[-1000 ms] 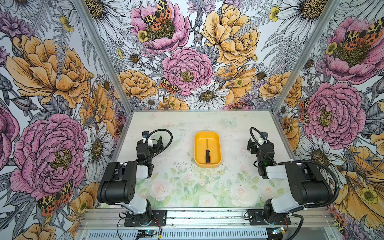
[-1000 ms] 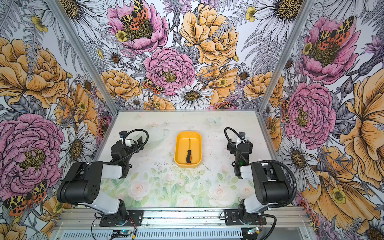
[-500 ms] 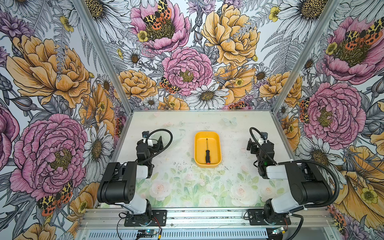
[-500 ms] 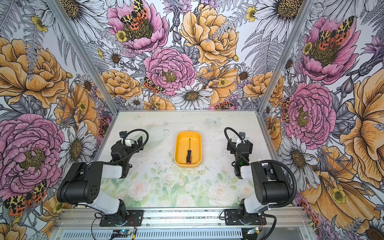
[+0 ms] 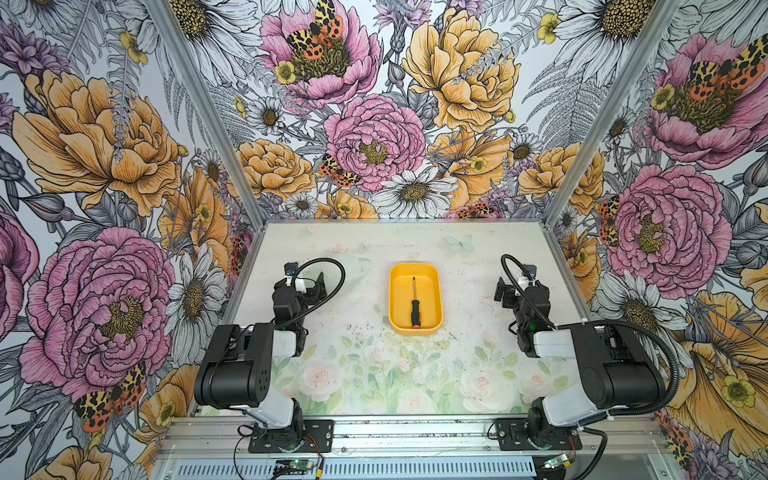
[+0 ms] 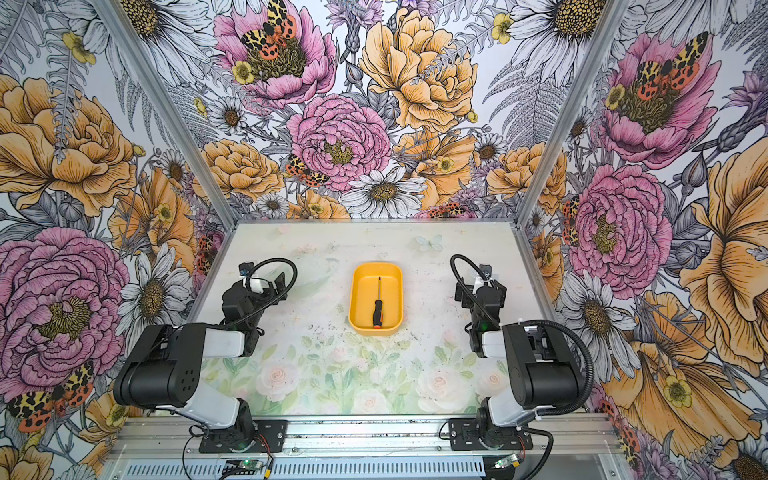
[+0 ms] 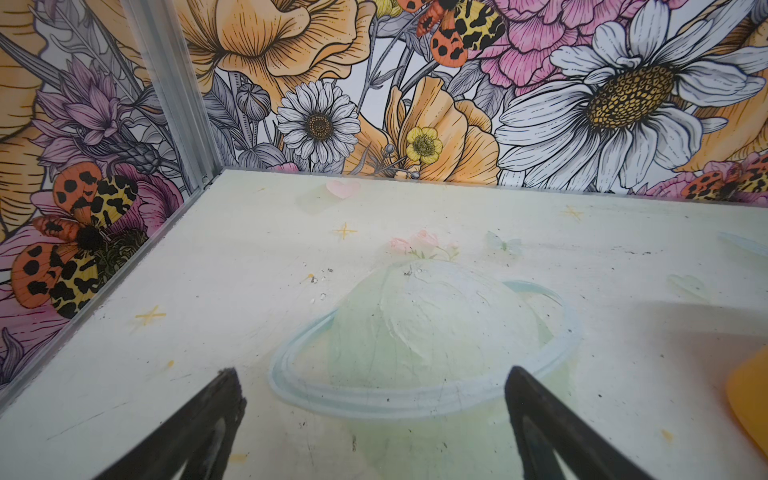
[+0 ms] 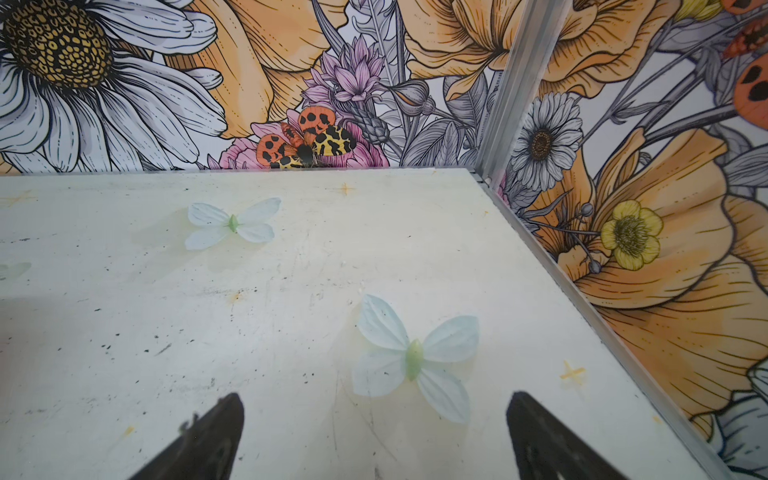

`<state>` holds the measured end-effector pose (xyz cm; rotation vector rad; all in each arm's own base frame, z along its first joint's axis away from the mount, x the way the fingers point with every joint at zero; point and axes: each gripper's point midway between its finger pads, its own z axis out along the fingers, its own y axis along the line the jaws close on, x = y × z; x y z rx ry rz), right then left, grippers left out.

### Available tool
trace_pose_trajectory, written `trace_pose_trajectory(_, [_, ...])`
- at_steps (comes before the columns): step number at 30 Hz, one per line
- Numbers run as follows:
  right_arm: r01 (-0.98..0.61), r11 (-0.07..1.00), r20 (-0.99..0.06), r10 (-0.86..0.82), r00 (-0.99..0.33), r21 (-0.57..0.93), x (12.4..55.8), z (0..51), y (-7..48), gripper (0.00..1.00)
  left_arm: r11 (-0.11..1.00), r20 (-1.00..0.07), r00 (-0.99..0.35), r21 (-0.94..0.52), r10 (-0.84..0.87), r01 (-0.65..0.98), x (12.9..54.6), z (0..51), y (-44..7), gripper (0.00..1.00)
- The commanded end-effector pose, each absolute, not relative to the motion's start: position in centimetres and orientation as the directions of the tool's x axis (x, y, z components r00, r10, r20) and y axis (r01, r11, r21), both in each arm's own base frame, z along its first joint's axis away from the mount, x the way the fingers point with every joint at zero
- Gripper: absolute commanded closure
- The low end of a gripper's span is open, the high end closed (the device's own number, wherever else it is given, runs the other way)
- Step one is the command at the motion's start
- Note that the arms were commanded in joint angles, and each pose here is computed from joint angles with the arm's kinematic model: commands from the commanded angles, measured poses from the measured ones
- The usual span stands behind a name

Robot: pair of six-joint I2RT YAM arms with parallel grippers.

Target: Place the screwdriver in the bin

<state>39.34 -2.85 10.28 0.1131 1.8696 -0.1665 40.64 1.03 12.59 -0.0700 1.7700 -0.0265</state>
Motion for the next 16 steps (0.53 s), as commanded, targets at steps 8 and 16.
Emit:
trace_pose_trajectory(8, [0.160, 0.987, -0.962, 0.011, -0.274, -0.035, 40.11, 11.21, -2.91, 0.00, 0.998, -0.982, -0.182, -0.050, -0.056, -0.037, 40.65, 12.98, 1.18, 0.01])
trace_pose_trajectory(16, [0.160, 0.987, -0.962, 0.011, -0.275, -0.035, 40.13, 11.20, -2.91, 0.01, 0.998, -0.981, -0.184, -0.054, -0.059, -0.035, 40.67, 12.96, 1.24, 0.01])
